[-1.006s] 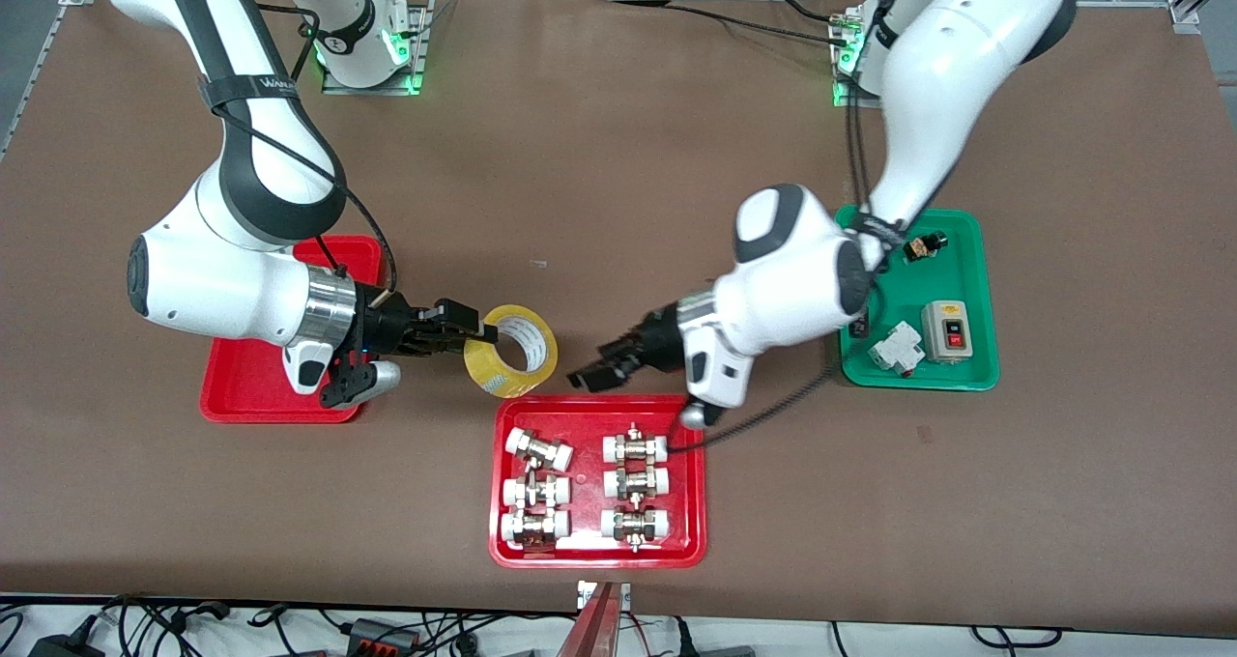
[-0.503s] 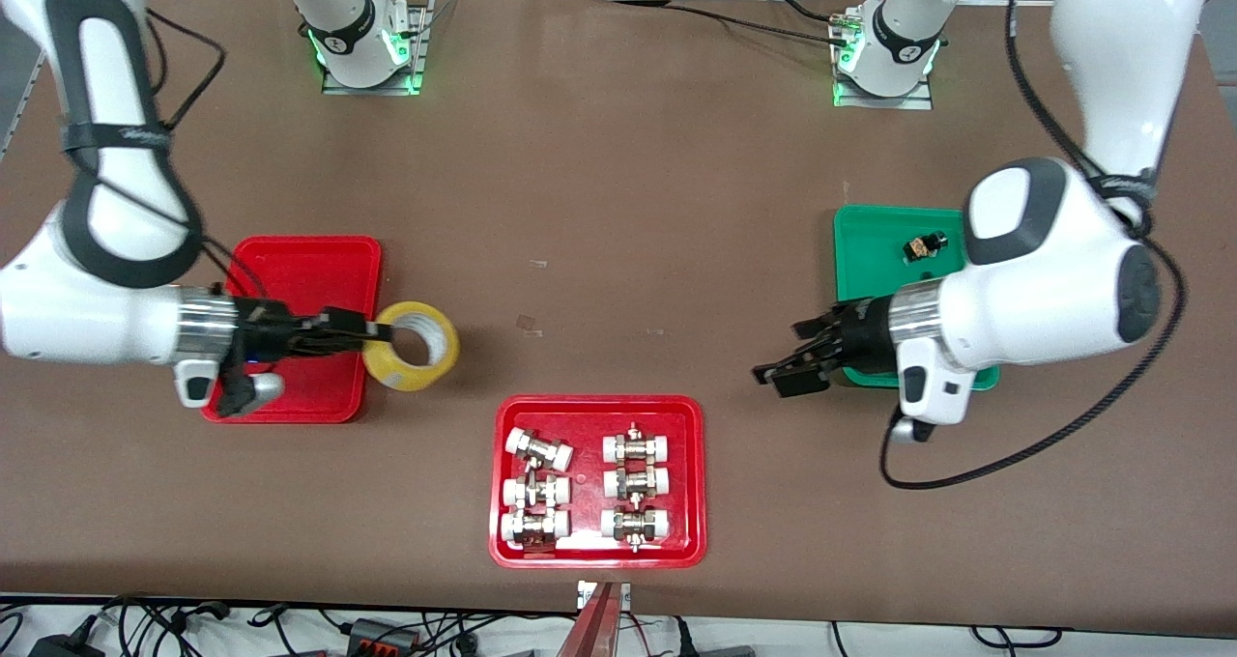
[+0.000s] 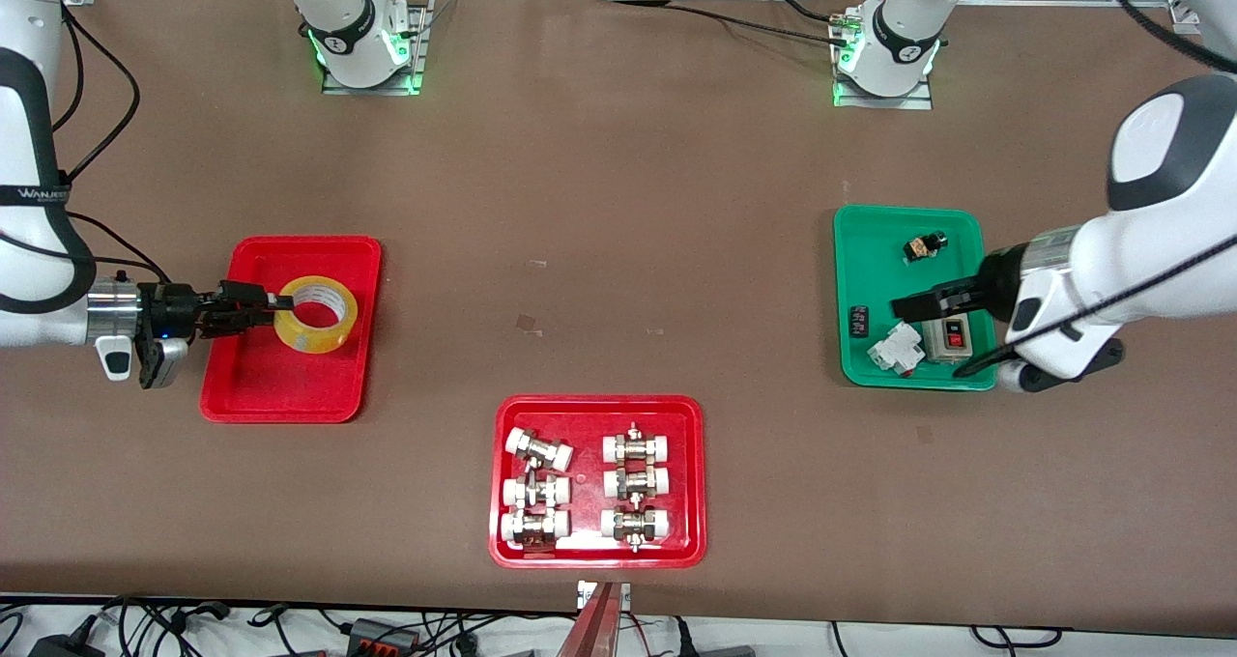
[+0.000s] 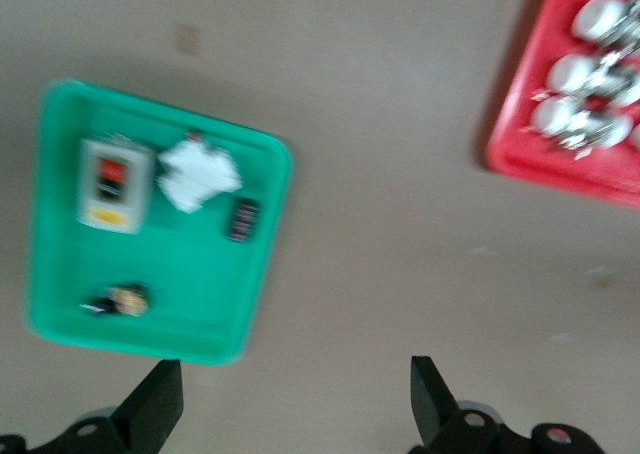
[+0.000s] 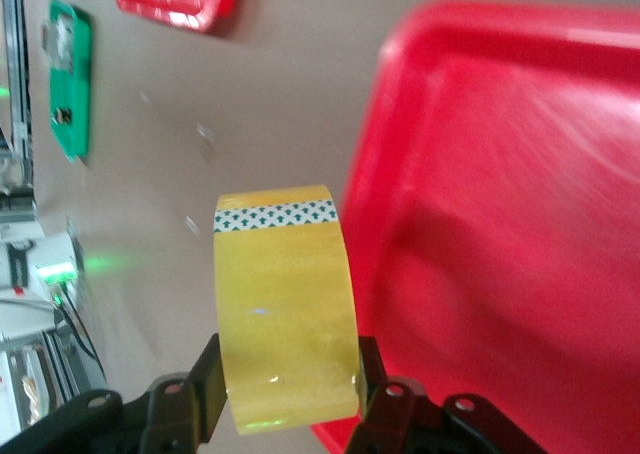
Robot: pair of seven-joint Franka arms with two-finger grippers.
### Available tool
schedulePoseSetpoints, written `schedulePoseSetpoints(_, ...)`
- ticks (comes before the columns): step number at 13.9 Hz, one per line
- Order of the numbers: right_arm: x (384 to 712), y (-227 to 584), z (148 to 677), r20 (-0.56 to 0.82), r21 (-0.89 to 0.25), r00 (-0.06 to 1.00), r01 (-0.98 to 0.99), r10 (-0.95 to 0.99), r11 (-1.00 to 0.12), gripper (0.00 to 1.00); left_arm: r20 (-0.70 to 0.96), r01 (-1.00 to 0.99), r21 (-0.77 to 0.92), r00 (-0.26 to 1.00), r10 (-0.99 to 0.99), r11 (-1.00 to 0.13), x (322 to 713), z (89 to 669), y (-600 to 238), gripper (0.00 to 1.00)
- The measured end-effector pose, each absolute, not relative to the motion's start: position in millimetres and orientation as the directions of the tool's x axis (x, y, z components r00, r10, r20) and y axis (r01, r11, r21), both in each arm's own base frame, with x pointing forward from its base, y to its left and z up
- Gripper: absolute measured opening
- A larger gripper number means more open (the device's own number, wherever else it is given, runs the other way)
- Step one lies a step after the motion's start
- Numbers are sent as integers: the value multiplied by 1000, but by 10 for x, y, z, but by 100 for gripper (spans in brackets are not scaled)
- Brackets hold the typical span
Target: Left arm passes tape to right arm into tray
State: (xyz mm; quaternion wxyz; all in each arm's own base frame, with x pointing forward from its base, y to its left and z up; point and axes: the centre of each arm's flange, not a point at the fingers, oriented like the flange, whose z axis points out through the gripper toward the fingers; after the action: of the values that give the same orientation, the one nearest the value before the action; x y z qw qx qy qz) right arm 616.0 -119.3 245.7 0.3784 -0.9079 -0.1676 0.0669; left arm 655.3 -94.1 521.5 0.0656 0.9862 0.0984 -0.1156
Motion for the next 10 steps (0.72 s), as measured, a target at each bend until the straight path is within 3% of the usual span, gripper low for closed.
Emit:
schedulePoseSetpoints(6,6055,-1465,1918,40,-705,914,311,403,-637,56,-167,21,27,986,16,-999,6132,5008,-1479,100)
schedulePoseSetpoints(8,6111,-1432,1910,53,-657,896,364,441,-661,69,-157,-34,23,987,-38,-999,5966,5001,-1794,100)
schedulePoseSetpoints(10,6155,-1381,1887,50,-594,859,436,509,-676,89,-141,-41,26,989,-45,-999,5847,5049,-2184,100)
